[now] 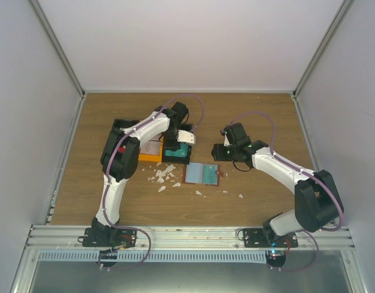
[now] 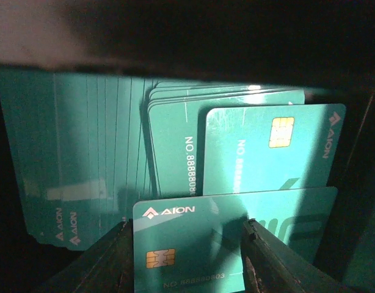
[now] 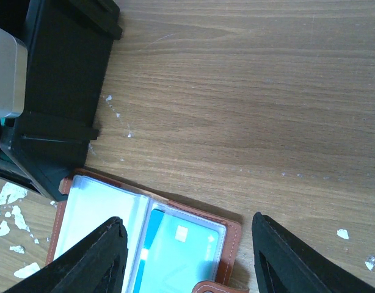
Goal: Put the credit cards into the card holder
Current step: Pick up the credit card from the storage box.
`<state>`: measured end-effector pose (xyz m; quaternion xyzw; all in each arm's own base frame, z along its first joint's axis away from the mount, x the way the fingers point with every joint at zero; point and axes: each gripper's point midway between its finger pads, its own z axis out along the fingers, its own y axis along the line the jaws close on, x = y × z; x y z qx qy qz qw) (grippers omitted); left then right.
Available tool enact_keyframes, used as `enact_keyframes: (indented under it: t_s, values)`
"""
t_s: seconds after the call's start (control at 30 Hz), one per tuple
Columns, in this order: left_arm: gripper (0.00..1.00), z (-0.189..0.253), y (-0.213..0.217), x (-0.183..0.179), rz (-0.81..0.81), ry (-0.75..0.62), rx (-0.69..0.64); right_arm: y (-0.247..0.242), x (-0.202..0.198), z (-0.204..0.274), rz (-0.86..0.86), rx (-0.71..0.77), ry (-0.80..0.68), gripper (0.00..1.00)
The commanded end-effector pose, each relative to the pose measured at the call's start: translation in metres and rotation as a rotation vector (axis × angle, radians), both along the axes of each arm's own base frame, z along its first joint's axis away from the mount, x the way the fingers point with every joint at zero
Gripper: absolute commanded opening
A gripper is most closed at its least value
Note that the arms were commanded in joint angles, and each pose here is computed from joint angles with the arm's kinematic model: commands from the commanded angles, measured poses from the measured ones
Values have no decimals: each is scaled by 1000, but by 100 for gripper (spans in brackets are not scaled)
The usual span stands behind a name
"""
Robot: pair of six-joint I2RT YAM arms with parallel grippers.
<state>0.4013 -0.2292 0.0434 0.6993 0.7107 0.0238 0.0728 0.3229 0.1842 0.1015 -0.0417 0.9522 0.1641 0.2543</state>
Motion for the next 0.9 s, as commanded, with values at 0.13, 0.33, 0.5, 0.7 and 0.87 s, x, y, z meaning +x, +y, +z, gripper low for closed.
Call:
enact_keyframes:
  t_s: [0.13,0.33,0.5,0.7,0.87]
  values:
    - [48,25,4,-23,8,27,3,-2,5,6,-6,4,-33,57]
    - [43,28,3,-31,33,48,-15,-3,5,10,-5,6,-42,57]
    - [44,35,1,-42,57,79,-46,-3,5,12,-8,8,-48,58]
    - [45,42,2,-54,74,90,-59,-4,3,13,-9,10,-52,57]
    - [44,47,3,-62,82,91,-62,-5,1,15,-9,14,-57,58]
